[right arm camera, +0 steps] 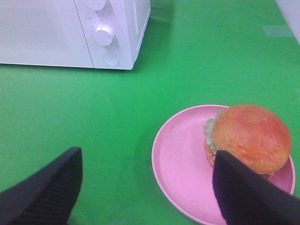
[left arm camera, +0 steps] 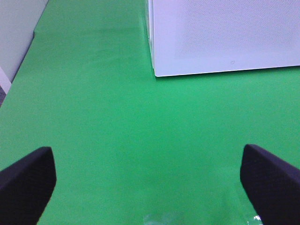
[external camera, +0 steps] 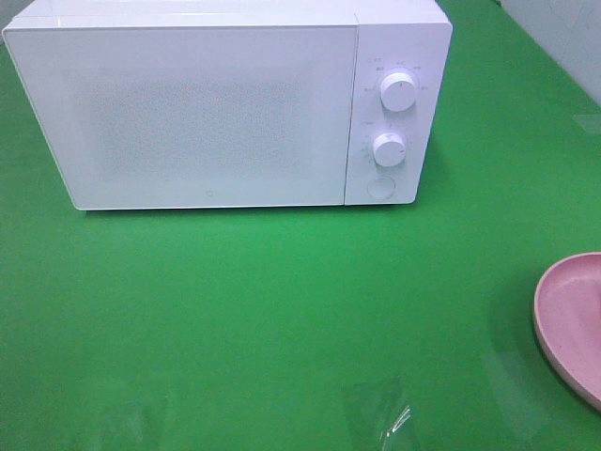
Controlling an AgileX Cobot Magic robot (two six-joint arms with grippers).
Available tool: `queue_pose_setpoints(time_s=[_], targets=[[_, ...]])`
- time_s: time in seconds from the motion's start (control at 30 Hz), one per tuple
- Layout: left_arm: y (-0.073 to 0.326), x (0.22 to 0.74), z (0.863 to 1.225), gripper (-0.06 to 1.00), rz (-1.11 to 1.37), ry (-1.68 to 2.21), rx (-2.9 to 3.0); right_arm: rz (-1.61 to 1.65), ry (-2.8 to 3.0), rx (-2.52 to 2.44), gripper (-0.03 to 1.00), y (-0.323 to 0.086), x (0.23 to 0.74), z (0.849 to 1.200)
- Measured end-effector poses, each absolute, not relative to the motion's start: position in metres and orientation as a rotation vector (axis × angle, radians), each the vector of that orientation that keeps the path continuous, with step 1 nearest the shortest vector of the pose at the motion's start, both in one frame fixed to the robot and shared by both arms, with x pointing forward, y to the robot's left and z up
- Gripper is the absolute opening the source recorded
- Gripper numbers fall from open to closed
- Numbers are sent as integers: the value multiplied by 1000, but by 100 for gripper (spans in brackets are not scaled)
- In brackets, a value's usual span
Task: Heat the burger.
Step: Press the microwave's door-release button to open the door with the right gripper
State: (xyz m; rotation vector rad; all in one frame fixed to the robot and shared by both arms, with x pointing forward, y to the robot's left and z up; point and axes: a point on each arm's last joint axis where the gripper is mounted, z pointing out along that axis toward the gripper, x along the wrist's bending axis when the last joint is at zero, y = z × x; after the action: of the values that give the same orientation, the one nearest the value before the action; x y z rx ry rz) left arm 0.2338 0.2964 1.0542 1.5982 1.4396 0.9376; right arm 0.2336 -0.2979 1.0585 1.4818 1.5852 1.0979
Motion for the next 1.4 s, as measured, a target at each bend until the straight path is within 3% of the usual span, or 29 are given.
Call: queue_pose_setpoints(time_s=[0.67,1.4], targets=[[296,234,1054,99,938,1440,1598,1093,1587,1483,75,-298,237,1061],[296,234,1054,99,938,1440,1598,1096,1578,1482,75,-288,322,1082]])
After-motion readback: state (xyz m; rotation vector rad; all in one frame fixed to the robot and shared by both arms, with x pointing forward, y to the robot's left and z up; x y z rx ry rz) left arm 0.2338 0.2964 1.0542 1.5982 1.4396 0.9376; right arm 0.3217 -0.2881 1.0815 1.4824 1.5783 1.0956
